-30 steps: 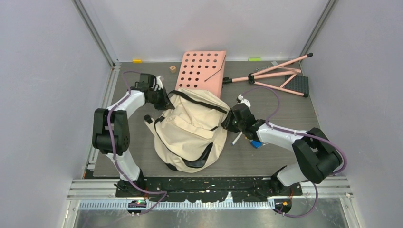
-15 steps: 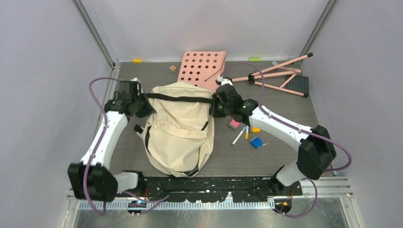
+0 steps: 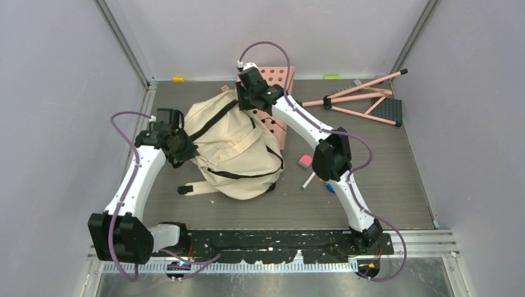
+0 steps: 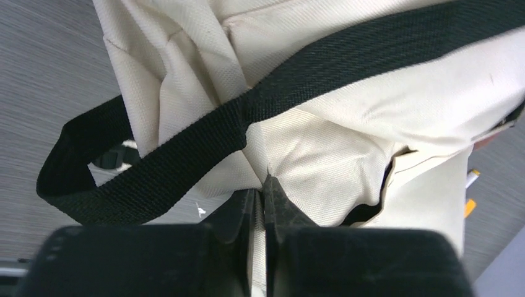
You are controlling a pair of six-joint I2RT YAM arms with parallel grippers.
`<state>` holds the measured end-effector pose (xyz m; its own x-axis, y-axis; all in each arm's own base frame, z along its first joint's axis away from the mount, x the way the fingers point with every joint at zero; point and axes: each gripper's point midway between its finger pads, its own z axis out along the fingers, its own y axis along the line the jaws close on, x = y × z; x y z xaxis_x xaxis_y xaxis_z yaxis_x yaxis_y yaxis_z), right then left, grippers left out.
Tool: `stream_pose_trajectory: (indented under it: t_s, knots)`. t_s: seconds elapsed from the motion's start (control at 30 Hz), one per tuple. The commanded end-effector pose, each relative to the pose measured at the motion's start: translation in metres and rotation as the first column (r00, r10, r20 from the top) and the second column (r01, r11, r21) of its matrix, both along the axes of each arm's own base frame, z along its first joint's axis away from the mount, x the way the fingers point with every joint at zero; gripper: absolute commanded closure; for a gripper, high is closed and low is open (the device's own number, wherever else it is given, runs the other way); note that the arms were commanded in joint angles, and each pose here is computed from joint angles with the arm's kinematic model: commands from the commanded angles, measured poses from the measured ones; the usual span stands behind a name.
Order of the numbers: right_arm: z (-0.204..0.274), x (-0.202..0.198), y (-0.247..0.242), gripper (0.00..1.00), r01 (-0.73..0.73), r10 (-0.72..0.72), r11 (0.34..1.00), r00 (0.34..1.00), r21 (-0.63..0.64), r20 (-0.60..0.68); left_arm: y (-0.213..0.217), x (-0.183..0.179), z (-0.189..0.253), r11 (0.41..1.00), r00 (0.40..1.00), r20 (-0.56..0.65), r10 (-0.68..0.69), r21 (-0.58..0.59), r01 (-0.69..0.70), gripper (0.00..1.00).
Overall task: Pack the student bag
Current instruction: Adjust the student bag at the center of the board.
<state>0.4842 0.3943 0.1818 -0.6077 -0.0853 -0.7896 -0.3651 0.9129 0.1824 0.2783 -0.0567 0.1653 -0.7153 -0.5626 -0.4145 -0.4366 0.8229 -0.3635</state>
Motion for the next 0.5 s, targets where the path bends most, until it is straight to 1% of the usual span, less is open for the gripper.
stream_pose_trajectory:
  t_s: [0.0,0.03,0.07,0.1,0.13,0.17,0.2,0.23,0.27,0.3,0.33,0.37,0.43,0.47]
  knots:
    - [0.090,0.017,0.008,0.41,-0.036,0.019,0.995,0.982,0.089,0.186,-0.007,-0.003,0.003,0.996,0.994,-0.062,-0.089,-0.005,0.089,0.83]
    - [0.089,0.015,0.007,0.34,-0.042,0.028,0.996,0.983,0.075,0.182,-0.007,-0.005,0.001,0.996,0.992,-0.082,-0.094,-0.006,0.094,0.75]
    - [0.097,0.011,0.003,0.24,-0.049,0.035,0.996,0.982,0.074,0.186,-0.007,-0.007,0.001,0.995,0.991,-0.096,-0.095,-0.006,0.095,0.62]
    - [0.089,0.005,0.003,0.21,-0.075,0.065,0.996,0.984,0.055,0.165,-0.006,-0.010,0.002,0.996,0.990,-0.107,-0.091,-0.006,0.091,0.51]
    - [0.103,-0.003,0.000,0.17,-0.095,0.082,0.994,0.981,0.063,0.177,-0.005,-0.013,0.004,0.996,0.990,-0.110,-0.087,-0.004,0.087,0.41]
    - [0.095,-0.013,0.001,0.16,-0.133,0.124,0.990,0.982,0.054,0.143,-0.004,-0.016,0.006,0.997,0.991,-0.111,-0.081,0.000,0.082,0.33]
    - [0.109,-0.023,-0.002,0.15,-0.154,0.142,0.986,0.979,0.069,0.147,-0.001,-0.020,0.008,0.997,0.991,-0.111,-0.071,0.010,0.072,0.28]
    - [0.101,-0.038,0.002,0.15,-0.212,0.204,0.974,0.974,0.078,0.099,0.000,-0.024,0.010,0.998,0.992,-0.114,-0.060,0.011,0.062,0.24]
    - [0.112,-0.050,0.001,0.15,-0.244,0.235,0.965,0.967,0.095,0.097,0.001,-0.030,0.011,0.998,0.991,-0.122,-0.053,0.008,0.054,0.21]
    - [0.111,-0.068,0.003,0.15,-0.293,0.288,0.950,0.956,0.109,0.060,0.000,-0.035,0.011,0.999,0.990,-0.129,-0.050,-0.003,0.050,0.19]
    - [0.110,-0.077,0.005,0.15,-0.318,0.315,0.941,0.948,0.115,0.042,-0.003,-0.041,0.010,0.999,0.988,-0.144,-0.049,-0.023,0.047,0.19]
    - [0.106,-0.096,0.007,0.15,-0.361,0.362,0.926,0.932,0.112,0.008,-0.007,-0.047,0.008,0.998,0.985,-0.164,-0.049,-0.050,0.041,0.19]
    - [0.098,-0.122,0.011,0.15,-0.420,0.424,0.903,0.905,0.087,-0.029,-0.015,-0.060,0.002,0.995,0.976,-0.212,-0.044,-0.102,0.022,0.21]
    - [0.094,-0.130,0.013,0.15,-0.440,0.443,0.895,0.895,0.076,-0.038,-0.014,-0.065,0.000,0.995,0.972,-0.232,-0.028,-0.103,0.004,0.23]
